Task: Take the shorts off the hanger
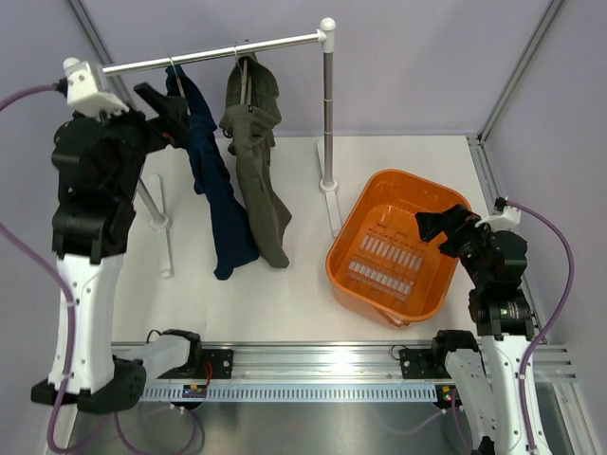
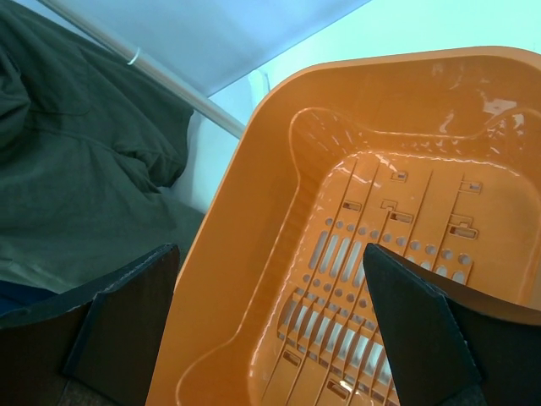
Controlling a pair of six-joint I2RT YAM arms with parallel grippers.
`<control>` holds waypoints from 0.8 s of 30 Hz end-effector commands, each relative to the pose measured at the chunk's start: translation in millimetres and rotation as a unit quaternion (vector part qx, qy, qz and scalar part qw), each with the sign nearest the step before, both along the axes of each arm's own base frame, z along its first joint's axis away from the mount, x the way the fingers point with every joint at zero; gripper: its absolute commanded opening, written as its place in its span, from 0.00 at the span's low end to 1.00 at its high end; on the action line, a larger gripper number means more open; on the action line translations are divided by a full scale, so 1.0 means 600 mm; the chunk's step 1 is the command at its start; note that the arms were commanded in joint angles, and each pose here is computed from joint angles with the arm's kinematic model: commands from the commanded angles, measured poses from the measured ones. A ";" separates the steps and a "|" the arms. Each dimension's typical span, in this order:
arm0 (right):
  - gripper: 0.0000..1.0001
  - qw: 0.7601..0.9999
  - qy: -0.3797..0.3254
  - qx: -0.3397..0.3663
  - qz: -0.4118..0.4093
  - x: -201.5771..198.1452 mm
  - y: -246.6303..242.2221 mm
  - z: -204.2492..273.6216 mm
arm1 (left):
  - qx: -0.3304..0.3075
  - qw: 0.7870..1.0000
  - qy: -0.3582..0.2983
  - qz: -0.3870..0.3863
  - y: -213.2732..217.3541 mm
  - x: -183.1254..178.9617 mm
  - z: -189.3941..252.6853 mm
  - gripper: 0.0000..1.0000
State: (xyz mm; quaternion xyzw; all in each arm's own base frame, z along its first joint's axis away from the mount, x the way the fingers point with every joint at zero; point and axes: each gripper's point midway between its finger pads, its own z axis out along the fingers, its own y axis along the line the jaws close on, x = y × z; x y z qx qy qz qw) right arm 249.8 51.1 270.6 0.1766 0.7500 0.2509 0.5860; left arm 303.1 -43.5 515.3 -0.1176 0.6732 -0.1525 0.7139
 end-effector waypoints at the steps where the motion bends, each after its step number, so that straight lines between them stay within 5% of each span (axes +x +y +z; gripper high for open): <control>1: 1.00 0.999 -0.032 -0.004 0.020 -0.006 0.010 0.050 | 0.006 1.000 -0.017 0.021 0.003 0.061 0.036 0.96; 10: 0.99 0.999 -0.027 -0.010 0.022 -0.012 0.009 0.067 | 0.002 0.999 0.023 0.040 -0.007 0.179 0.017 0.80; 24: 0.99 1.000 -0.020 -0.010 0.020 -0.014 0.008 0.057 | 0.043 0.994 0.068 0.074 0.007 0.241 -0.038 0.72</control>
